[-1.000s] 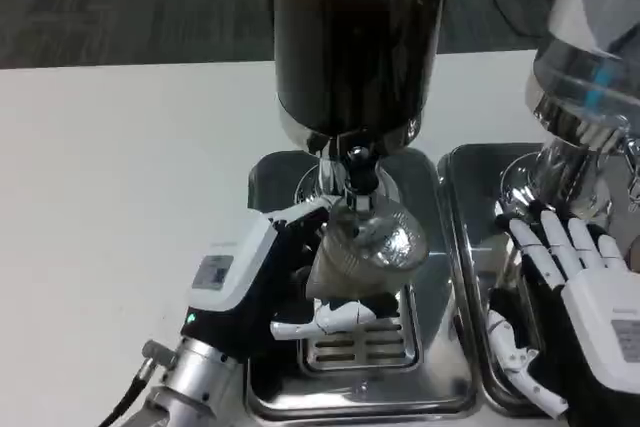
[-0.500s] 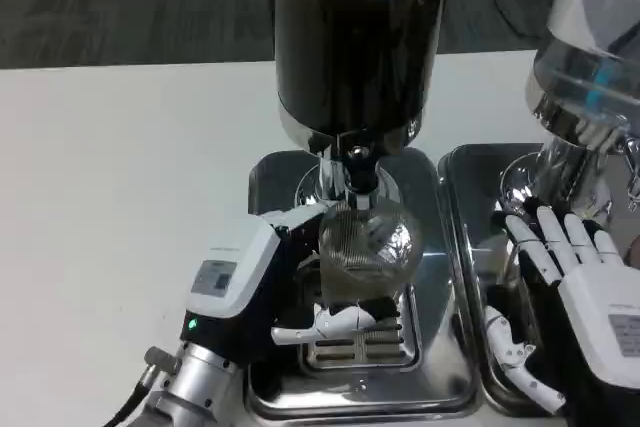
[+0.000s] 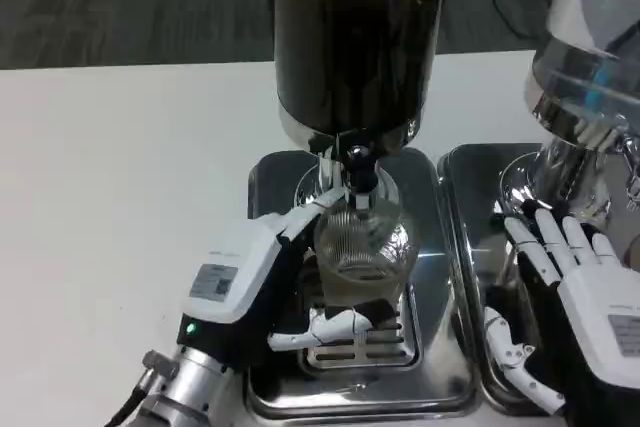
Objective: Grasp the cup under the faucet to collect the drink, then remove the cup.
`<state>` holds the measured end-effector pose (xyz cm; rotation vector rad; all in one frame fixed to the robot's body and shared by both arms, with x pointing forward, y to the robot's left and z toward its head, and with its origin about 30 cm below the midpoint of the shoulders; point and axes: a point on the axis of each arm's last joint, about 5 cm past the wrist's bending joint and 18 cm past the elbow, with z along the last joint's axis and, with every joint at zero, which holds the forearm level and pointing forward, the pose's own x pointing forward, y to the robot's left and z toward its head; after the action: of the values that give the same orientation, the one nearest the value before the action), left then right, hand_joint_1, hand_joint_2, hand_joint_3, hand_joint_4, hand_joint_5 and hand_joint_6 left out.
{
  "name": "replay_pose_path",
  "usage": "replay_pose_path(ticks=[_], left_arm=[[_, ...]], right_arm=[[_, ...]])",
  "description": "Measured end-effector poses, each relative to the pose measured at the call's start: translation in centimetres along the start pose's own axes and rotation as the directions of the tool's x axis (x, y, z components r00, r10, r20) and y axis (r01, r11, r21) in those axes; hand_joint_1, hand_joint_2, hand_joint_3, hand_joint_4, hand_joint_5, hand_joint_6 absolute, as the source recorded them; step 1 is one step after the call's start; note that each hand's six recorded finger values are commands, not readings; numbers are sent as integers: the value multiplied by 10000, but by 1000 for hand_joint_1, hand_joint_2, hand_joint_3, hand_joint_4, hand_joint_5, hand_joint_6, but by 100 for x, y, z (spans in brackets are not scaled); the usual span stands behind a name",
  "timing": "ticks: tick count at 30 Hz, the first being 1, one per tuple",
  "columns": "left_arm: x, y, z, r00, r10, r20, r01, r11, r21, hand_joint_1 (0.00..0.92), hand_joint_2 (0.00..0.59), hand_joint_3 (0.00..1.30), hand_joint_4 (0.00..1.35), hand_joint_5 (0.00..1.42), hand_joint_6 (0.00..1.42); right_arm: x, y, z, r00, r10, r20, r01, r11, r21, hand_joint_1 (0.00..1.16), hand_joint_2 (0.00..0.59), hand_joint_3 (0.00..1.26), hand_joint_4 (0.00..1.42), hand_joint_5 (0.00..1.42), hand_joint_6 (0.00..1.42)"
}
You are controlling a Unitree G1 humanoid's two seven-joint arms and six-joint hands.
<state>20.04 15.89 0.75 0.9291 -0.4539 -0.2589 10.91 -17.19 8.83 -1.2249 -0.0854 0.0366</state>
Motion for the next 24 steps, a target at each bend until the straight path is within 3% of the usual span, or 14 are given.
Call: replay_pose_path(ticks=[8,15,20,24], left_arm=[[-69,32,-19,9997,-244,-70,245,9997,93,112,69,57,93,376,212],[-111,66,-30,9993,-89,-374,86,9999,-90,77,54,45,84,371,208],[-219,165,-102,9956,250,-907,-262,9996,-123,48,47,60,101,382,217],[-337,240,-148,9947,310,-984,-318,9995,-64,40,44,138,186,448,260]], right_arm=[[27,-1,-2,10000,-3,91,3,10000,91,152,517,106,0,0,0],[48,-1,3,9999,-28,159,26,9999,121,152,517,106,0,0,0],[53,2,-5,9999,-10,145,9,9999,110,152,517,106,0,0,0],[74,-10,-24,9996,5,274,-7,10000,85,152,517,106,0,0,0]])
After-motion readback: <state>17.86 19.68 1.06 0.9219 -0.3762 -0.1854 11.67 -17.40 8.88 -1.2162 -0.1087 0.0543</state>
